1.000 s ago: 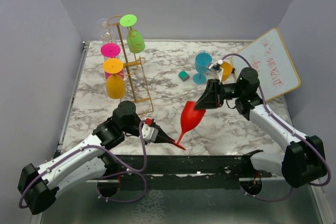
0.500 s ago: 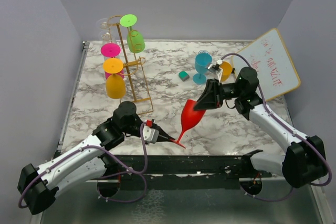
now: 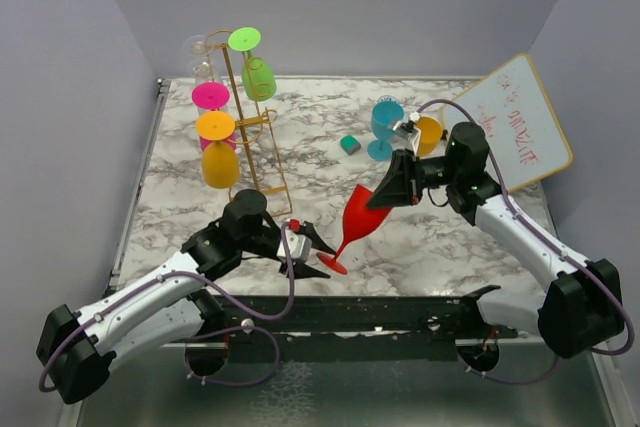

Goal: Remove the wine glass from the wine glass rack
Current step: Place the wine glass at the center of the board.

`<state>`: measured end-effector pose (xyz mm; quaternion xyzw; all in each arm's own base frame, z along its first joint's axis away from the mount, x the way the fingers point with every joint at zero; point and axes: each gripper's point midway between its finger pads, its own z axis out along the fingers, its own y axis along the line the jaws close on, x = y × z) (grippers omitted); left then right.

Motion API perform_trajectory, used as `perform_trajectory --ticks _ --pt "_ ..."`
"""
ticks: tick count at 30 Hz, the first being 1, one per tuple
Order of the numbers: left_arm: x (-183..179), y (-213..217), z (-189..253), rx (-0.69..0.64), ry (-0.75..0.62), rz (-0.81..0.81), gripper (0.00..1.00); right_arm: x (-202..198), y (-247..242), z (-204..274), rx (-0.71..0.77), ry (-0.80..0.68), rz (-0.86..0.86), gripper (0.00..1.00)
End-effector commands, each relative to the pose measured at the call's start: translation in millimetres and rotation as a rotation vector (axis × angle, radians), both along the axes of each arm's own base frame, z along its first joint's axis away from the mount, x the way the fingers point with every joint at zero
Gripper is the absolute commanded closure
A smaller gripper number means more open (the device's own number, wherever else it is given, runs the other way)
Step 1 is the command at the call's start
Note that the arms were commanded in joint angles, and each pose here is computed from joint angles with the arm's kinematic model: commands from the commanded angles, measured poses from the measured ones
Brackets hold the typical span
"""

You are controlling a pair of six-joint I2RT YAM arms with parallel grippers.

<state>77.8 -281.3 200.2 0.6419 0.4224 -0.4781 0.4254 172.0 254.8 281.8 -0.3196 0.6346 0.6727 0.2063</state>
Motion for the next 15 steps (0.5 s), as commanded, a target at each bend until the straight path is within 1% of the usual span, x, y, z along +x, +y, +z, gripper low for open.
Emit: perform_trajectory --ticks 1,3,4,5,7,8,11,15 --pt "7.8 -0.3 20.5 -0.051 -0.044 0.06 0.44 17.3 4.3 0.2 -0.048 -0.038 -0.092 0.99" --pt "9.8 0.8 23.0 -0.059 -0.051 0.082 0.37 23.6 4.9 -4.7 -0.082 -0.038 -0.123 0.99" --pt "11.5 1.5 22.7 -0.057 -0.048 0.1 0.33 25.2 4.3 -9.7 -0.11 -0.015 -0.135 0.99" --pt "15.1 0.9 27.6 -0.076 -0.061 0.12 0.28 27.7 3.9 -12.7 -0.132 -0.018 -0.145 0.99" --pt "20.0 0.7 31.2 -0.092 -0.026 0.172 0.03 31.5 2.8 -22.7 -0.181 -0.002 -0.17 0.99" --pt "20.0 0.1 30.3 -0.093 0.007 0.184 0.01 35.5 2.0 -26.9 -0.207 -0.002 -0.19 0.99" --pt "15.9 -2.1 28.2 -0.073 0.064 0.163 0.01 47.9 -1.8 -40.5 -0.307 0.011 -0.268 0.99" --pt "19.8 -1.8 25.9 -0.063 0.088 0.198 0.01 65.1 -10.2 -53.0 -0.421 -0.008 -0.369 0.99"
